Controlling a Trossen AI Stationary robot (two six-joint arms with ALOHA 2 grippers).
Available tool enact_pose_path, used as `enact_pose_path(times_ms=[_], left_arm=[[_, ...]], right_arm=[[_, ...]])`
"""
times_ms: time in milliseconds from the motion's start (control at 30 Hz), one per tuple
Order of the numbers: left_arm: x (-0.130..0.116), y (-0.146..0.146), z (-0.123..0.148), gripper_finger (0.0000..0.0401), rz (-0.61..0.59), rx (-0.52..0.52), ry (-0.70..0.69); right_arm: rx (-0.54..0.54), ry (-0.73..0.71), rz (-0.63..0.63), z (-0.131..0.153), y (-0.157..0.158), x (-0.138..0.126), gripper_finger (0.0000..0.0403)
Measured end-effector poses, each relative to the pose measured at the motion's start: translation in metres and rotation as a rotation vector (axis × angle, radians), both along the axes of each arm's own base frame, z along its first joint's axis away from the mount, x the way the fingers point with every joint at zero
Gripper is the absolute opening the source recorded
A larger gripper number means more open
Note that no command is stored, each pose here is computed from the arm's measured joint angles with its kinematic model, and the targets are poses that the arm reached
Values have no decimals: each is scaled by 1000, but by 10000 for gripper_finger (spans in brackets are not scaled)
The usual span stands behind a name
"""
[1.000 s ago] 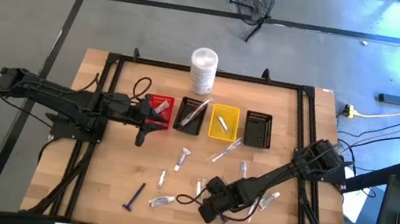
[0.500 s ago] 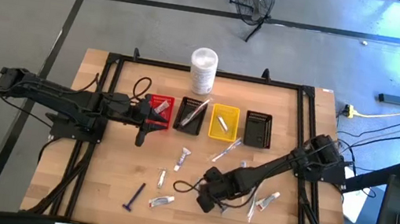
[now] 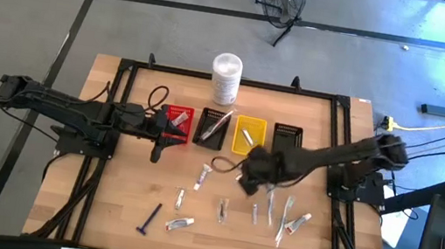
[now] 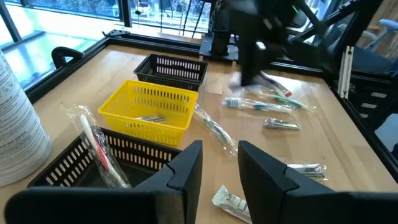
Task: Pick & Place Travel size toiletries
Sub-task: Put the razor into the right black basket
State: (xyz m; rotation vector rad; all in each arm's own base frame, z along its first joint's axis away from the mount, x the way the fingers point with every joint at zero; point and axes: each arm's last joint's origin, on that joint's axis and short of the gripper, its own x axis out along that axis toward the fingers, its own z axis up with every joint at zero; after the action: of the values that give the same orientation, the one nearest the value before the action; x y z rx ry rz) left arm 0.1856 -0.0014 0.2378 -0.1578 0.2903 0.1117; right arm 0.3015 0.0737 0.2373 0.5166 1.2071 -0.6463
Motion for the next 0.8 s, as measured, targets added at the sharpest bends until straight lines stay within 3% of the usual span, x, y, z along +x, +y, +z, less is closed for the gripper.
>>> enact_pose_path(times_ms=[267,400,533,667,800], left_arm=[[0,0,1,98,-5,-3,-6],[0,-1,0,98,-22,-16,-6],[0,-1,0,98,-18,-34,-6],[0,-1,0,98,-18,-34,-7],[0,-1,0,98,-20,-28,-6]], right_arm=[[-224,84,-130,30,-58,-29,31],[-245,131,-157,29,-75,-30,31],[-247,160,-169,19,-85,-31,26],[-233,240,-208,-8,-91,-44,27],[-220,231,-224,-31,-101,-48,27]])
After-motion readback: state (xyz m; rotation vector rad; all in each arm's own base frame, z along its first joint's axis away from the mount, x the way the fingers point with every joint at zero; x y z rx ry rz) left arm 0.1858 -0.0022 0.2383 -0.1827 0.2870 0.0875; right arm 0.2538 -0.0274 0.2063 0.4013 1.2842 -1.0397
